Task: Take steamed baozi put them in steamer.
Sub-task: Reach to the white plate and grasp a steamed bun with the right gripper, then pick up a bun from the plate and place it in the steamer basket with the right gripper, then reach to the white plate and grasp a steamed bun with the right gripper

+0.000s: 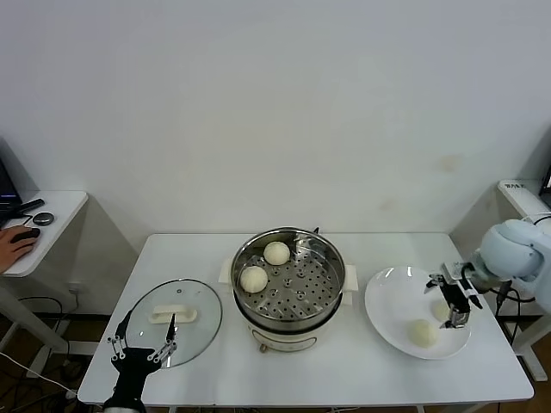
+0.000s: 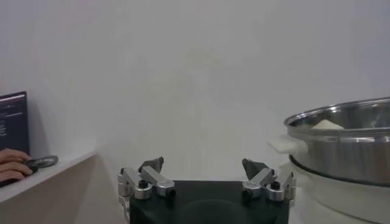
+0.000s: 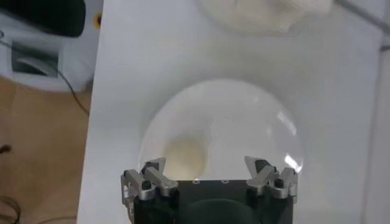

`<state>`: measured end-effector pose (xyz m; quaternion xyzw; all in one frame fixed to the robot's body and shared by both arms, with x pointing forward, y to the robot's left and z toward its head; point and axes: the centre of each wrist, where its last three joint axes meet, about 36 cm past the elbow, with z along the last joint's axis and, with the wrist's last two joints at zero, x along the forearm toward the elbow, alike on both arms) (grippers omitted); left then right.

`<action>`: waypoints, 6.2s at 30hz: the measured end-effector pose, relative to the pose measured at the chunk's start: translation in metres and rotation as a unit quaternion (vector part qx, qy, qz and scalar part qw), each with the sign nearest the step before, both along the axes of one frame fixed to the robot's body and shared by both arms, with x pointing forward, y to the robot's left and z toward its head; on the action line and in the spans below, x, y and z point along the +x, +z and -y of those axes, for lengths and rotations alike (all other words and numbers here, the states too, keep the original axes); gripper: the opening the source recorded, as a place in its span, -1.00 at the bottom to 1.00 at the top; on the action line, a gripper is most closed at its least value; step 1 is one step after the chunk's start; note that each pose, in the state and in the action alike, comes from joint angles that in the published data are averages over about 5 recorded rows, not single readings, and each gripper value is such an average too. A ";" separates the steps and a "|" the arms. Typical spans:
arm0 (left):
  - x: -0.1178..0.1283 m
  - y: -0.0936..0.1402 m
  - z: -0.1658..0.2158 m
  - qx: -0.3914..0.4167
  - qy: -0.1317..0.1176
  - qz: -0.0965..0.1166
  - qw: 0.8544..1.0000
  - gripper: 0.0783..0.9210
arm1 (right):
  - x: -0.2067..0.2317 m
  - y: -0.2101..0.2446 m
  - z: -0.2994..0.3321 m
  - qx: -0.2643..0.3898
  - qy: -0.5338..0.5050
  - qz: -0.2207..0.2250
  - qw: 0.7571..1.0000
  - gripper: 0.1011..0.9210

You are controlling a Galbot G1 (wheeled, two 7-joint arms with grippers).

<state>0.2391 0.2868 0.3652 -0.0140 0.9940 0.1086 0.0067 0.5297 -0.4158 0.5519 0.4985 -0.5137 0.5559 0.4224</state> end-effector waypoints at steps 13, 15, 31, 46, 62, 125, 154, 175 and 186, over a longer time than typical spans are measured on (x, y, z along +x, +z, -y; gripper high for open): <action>-0.003 0.001 -0.007 0.005 0.011 -0.003 1.000 0.77 | 0.004 -0.058 -0.001 -0.010 -0.002 -0.019 1.000 0.76; -0.004 0.000 -0.007 0.005 0.011 -0.003 1.000 0.77 | 0.004 -0.063 -0.001 -0.011 -0.003 -0.022 1.000 0.76; -0.003 -0.001 -0.008 0.006 0.015 -0.003 1.000 0.77 | 0.005 -0.090 -0.008 -0.012 -0.016 -0.031 0.999 0.44; -0.002 0.004 -0.009 0.007 0.016 0.004 1.000 0.77 | 0.012 -0.063 -0.008 -0.008 -0.018 -0.025 0.999 -0.18; 0.005 0.013 -0.010 0.006 0.008 0.022 1.000 0.77 | 0.066 0.105 -0.065 0.065 0.065 0.068 0.993 -0.23; -0.001 0.009 -0.019 0.009 0.028 0.029 0.999 0.77 | 0.059 0.102 -0.306 0.022 0.584 0.071 0.808 0.76; 0.006 0.003 -0.009 0.009 0.004 0.025 1.000 0.77 | 0.020 0.037 0.007 -0.012 0.009 0.063 0.998 0.76; 0.002 0.003 -0.013 0.011 0.013 0.021 1.000 0.77 | 0.026 -0.058 0.071 -0.042 -0.091 0.040 0.994 0.76; 0.001 0.004 -0.014 0.012 0.016 0.022 1.000 0.77 | 0.037 -0.081 0.074 -0.040 -0.113 0.043 0.992 0.65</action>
